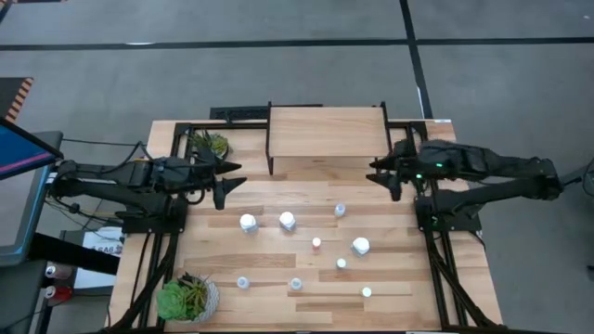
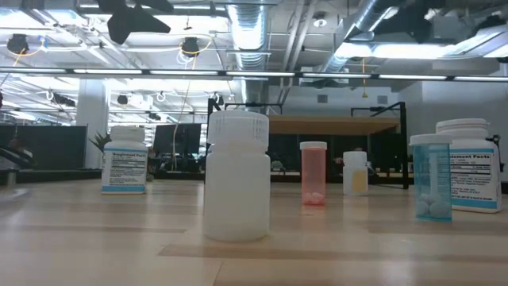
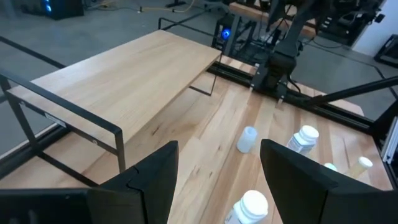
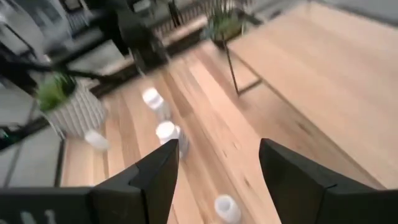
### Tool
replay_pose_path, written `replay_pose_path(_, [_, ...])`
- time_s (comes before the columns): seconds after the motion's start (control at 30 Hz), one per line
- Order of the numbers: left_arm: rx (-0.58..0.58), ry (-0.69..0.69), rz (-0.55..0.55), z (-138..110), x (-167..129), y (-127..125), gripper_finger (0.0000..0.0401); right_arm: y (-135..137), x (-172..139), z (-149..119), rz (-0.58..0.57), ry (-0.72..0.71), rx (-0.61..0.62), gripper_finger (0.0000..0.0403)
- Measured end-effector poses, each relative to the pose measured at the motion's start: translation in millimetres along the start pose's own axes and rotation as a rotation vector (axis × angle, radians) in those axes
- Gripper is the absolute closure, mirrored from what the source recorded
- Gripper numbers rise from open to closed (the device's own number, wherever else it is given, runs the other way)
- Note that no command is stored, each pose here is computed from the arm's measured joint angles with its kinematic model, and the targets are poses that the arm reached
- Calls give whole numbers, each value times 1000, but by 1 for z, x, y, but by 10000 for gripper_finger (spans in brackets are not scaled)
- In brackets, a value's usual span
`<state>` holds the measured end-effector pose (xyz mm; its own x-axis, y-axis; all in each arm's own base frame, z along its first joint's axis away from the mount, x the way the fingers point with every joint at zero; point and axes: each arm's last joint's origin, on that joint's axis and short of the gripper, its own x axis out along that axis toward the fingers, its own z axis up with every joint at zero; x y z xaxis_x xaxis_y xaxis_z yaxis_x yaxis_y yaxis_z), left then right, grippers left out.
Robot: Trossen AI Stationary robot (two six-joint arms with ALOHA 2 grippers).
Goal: Pick and place medicine bottles onto shelf by color
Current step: Put the top transparent pill bottle on the shelf
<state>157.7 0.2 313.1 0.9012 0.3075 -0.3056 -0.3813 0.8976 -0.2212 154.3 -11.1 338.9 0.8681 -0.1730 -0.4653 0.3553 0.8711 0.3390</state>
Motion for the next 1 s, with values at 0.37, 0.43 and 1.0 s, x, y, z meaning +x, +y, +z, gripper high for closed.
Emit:
replay_pose_path(0.37, [3,4,6,0,0,0,186,5,67,-8,-53,377,-83,158])
replay_pose_path(0.43, [5,8,9,-1,0,1,186,5,78,-12,-62,420,-88,158])
replay_pose_path(1.0, [55,-5,62,-1,0,2,186,-1,155,-67,-108,866,-212,158])
